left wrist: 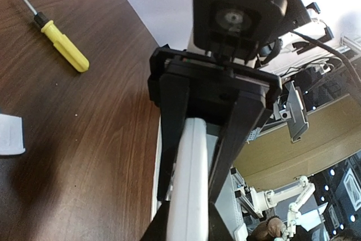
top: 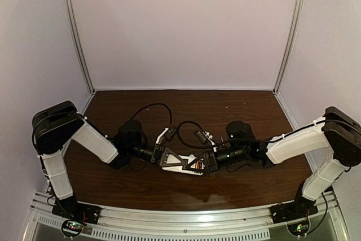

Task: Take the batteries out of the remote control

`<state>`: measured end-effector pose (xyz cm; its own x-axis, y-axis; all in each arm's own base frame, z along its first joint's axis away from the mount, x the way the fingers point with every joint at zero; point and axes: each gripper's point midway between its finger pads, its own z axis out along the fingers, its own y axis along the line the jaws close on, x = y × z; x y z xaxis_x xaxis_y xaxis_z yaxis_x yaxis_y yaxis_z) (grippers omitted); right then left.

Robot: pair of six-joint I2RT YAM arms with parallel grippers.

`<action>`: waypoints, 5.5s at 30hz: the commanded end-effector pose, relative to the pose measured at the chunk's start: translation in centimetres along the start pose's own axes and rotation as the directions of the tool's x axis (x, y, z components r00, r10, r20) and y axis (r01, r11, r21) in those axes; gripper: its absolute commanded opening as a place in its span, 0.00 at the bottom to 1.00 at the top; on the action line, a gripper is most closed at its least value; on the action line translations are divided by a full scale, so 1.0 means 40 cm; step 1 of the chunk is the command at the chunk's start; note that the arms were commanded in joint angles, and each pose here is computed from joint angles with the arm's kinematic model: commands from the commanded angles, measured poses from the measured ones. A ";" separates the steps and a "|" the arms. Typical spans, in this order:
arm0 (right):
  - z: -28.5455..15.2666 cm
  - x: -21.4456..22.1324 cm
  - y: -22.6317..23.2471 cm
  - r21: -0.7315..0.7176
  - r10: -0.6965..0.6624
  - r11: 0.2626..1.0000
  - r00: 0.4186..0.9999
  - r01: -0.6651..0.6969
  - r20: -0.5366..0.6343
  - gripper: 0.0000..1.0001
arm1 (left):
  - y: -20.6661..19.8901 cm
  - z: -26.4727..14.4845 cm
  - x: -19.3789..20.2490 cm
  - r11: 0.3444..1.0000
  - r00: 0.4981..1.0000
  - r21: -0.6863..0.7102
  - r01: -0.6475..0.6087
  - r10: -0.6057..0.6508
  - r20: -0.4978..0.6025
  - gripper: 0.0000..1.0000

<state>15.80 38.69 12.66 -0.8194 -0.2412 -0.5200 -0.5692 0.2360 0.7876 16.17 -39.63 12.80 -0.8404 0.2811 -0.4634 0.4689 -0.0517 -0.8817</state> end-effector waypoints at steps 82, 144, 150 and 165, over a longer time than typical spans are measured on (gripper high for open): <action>0.039 -0.068 0.037 -0.004 0.082 0.997 0.975 -0.083 0.205 0.58 | -0.131 -0.123 -0.063 0.983 0.959 0.129 -0.131 0.092 0.268 0.00; -0.362 -0.037 -0.232 0.846 -0.138 0.500 0.947 -0.185 0.289 1.00 | 0.206 -0.023 0.028 0.928 0.901 -0.202 0.314 -0.224 0.372 0.05; -0.359 -0.037 -0.232 0.843 -0.141 0.506 0.947 -0.181 0.288 1.00 | 0.210 -0.005 0.027 0.927 0.895 -0.185 0.326 -0.239 0.376 0.13; -0.362 -0.024 -0.246 0.850 -0.140 0.497 0.950 -0.175 0.278 1.00 | 0.217 0.026 0.035 0.913 0.887 -0.208 0.350 -0.252 0.387 0.49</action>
<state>22.98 24.01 10.94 -0.7241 0.0080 -0.6896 -0.2140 0.9480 0.2356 18.43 -40.71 4.45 -0.9740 -0.0828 -0.2111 0.1847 0.2498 -0.9505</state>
